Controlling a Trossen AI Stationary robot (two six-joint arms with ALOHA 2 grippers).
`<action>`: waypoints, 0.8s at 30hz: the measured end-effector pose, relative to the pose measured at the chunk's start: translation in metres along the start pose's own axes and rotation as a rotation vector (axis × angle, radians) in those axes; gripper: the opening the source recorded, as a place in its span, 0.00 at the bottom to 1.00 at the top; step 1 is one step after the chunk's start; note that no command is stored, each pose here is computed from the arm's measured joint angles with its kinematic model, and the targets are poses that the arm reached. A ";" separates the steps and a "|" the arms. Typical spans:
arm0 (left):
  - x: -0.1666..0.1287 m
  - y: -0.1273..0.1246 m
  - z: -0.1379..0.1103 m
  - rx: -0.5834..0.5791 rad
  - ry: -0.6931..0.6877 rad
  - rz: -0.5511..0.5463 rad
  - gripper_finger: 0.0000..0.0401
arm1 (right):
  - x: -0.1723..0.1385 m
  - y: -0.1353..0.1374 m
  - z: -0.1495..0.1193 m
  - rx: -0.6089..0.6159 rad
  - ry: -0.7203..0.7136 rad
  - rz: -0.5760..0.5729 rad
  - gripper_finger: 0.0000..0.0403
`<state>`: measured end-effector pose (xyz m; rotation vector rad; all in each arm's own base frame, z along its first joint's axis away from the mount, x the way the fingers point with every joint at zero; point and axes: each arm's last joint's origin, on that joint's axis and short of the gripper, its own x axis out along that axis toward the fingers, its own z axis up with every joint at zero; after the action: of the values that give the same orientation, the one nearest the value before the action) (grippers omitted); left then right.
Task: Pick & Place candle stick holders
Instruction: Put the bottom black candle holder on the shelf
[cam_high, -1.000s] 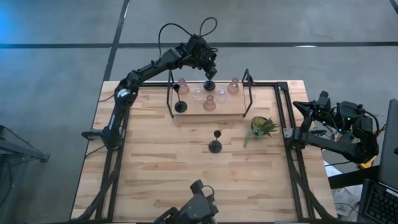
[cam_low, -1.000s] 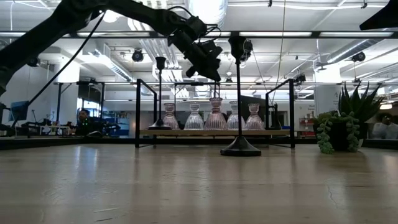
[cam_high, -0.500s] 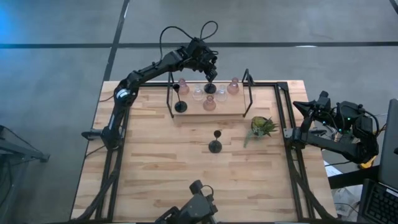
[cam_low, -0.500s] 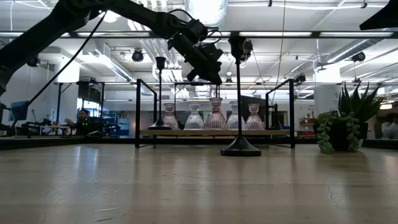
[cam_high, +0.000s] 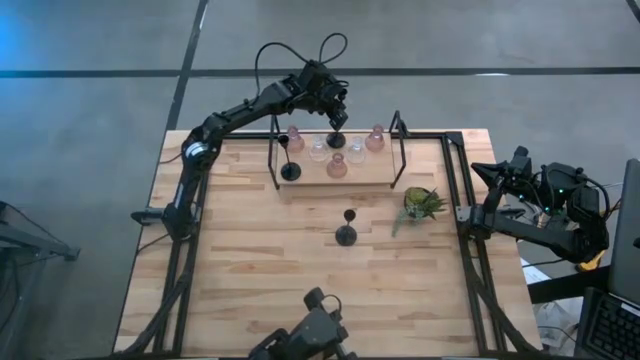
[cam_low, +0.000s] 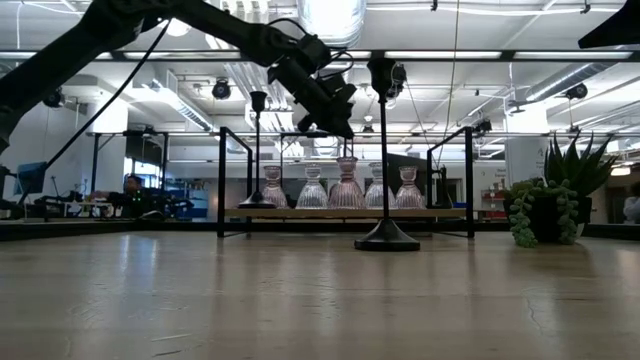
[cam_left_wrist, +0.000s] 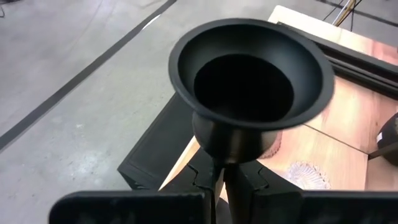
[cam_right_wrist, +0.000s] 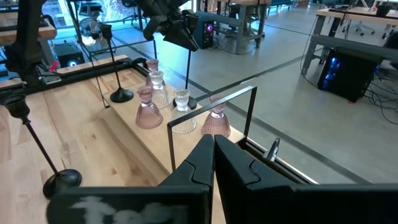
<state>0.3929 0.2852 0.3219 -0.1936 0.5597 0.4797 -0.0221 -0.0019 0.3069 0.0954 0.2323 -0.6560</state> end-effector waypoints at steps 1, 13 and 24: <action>0.001 0.000 -0.001 0.000 -0.002 -0.005 0.04 | 0.000 0.000 0.000 0.000 0.000 0.000 0.02; 0.002 -0.001 0.001 -0.012 -0.027 -0.032 0.04 | 0.000 0.000 0.000 0.000 0.000 0.000 0.02; 0.002 -0.001 0.000 -0.002 -0.014 -0.033 0.04 | 0.000 0.000 0.000 0.000 0.001 0.000 0.02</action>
<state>0.3944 0.2853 0.3206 -0.2007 0.5420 0.4494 -0.0220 -0.0019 0.3068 0.0954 0.2331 -0.6564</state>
